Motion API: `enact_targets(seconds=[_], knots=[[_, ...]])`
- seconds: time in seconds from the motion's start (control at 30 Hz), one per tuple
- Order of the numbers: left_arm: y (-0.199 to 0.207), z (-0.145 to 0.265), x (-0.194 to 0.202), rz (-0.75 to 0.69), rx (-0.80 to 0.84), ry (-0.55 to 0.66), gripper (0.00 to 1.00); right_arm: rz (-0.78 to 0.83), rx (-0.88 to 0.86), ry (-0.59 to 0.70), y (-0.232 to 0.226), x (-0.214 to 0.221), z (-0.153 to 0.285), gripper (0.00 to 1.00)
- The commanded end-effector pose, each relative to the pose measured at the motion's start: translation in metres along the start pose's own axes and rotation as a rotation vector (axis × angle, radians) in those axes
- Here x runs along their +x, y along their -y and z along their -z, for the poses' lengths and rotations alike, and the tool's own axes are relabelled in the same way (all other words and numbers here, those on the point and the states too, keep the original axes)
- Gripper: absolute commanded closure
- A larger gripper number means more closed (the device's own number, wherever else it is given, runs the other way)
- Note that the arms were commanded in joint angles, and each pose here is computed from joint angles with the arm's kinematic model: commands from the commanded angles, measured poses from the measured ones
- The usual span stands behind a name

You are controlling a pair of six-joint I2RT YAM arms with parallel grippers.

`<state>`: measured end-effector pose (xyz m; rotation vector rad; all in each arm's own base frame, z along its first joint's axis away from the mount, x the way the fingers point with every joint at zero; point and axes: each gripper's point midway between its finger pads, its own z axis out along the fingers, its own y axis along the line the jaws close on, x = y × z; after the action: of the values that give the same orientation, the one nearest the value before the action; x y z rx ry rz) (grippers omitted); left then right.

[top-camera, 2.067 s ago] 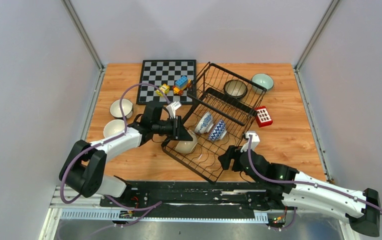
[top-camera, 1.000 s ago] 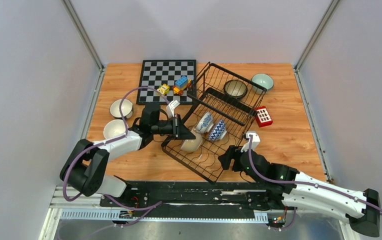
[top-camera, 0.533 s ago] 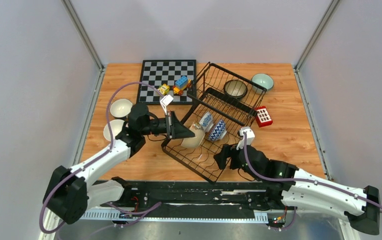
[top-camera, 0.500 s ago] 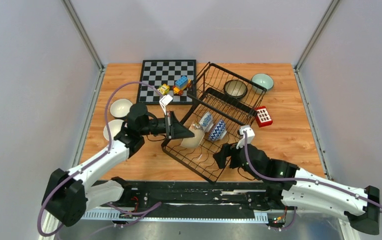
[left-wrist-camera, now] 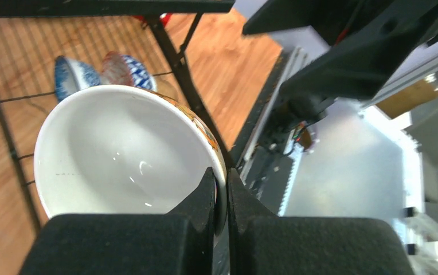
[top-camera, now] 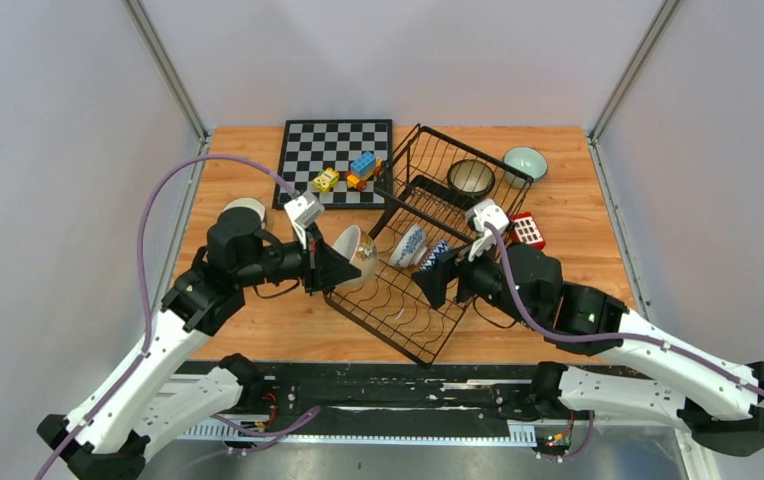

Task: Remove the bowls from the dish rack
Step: Place the bowl with the bowl.

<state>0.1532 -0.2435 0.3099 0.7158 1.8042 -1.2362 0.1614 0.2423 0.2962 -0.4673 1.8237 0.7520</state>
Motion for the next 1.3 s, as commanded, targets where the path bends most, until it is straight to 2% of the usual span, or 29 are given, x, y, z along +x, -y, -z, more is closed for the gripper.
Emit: enact_targets(seconds=[0.0, 0.27, 0.5, 0.6, 0.77, 1.03, 1.27], knots=[[-0.015, 0.024, 0.012, -0.235, -0.146, -0.026, 1.0, 0.125, -0.025, -0.078, -0.008, -0.014, 0.003, 0.16], [-0.021, 0.04, 0.022, -0.507, -0.211, -0.068, 1.0, 0.204, 0.039, -0.111, -0.006, -0.044, 0.001, 0.17], [-0.028, 0.019, 0.041, -0.696, -0.231, -0.171, 1.0, 0.178, 0.035, -0.186, -0.007, -0.044, -0.007, 0.17], [-0.021, 0.013, 0.047, -0.831, -0.206, -0.195, 1.0, 0.14, -0.036, -0.223, -0.014, -0.039, -0.009, 0.17], [-0.024, 0.015, 0.072, -1.074, -0.155, -0.339, 1.0, 0.122, -0.15, -0.308, -0.031, -0.025, -0.008, 0.2], [-0.013, -0.001, 0.112, -1.332, -0.045, -0.514, 1.0, 0.158, -0.228, -0.434, -0.046, -0.007, -0.016, 0.24], [-0.008, -0.007, 0.129, -1.423, 0.057, -0.578, 1.0, 0.241, -0.21, -0.476, -0.043, 0.008, -0.031, 0.26]])
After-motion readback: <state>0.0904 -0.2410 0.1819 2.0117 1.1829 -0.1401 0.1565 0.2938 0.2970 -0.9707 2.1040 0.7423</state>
